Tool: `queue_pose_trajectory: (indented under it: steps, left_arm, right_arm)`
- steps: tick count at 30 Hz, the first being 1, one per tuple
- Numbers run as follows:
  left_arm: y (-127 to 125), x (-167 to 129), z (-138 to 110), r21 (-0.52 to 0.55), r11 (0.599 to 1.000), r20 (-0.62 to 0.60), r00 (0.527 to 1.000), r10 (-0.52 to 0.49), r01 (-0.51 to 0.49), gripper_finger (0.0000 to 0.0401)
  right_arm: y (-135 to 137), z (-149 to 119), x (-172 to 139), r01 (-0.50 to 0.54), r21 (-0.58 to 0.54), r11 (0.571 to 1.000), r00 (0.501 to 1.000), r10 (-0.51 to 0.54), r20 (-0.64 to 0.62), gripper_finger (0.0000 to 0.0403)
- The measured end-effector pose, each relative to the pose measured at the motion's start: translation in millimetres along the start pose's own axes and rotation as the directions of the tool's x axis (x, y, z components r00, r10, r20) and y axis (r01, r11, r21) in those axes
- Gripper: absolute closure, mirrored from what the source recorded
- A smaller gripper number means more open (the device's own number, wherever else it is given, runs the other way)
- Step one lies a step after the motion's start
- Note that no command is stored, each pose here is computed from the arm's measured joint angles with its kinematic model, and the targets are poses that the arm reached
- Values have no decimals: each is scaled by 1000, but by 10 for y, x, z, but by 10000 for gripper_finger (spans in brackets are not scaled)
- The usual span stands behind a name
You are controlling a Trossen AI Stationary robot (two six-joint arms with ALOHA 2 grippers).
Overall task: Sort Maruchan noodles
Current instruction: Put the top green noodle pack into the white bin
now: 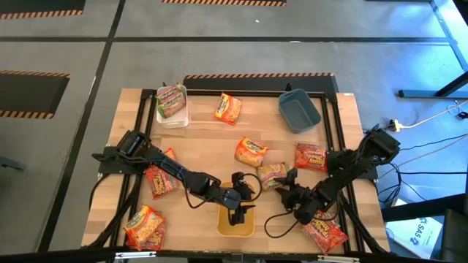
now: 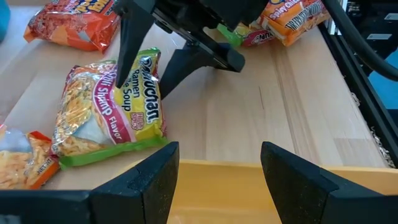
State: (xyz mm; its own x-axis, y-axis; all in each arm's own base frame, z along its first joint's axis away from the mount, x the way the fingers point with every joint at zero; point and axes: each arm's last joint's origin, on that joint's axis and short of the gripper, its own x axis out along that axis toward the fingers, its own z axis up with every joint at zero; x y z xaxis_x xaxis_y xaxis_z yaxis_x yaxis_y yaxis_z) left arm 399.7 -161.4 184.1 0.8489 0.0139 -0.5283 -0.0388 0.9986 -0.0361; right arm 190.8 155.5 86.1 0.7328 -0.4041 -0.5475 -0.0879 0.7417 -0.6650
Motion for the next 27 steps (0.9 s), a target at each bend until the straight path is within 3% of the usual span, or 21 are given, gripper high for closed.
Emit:
queue_pose_trajectory:
  steps: [11, 24, 27]
  left_arm:
    - [0, 0, 0, 1, 1000, 0, 1000, -1, 1, 180]
    - [-9, -3, -5, 3, 1000, -5, 1000, -10, 10, 180]
    - [-11, -7, -55, 24, 999, -59, 998, -27, 28, 180]
  right_arm:
    - [7, -6, 3, -26, -3, 1000, 1000, 26, -6, 391]
    - [-23, 150, -39, -28, 50, 998, 999, 27, 20, 401]
    - [-94, 239, -101, -36, 103, 994, 998, 30, 60, 402]
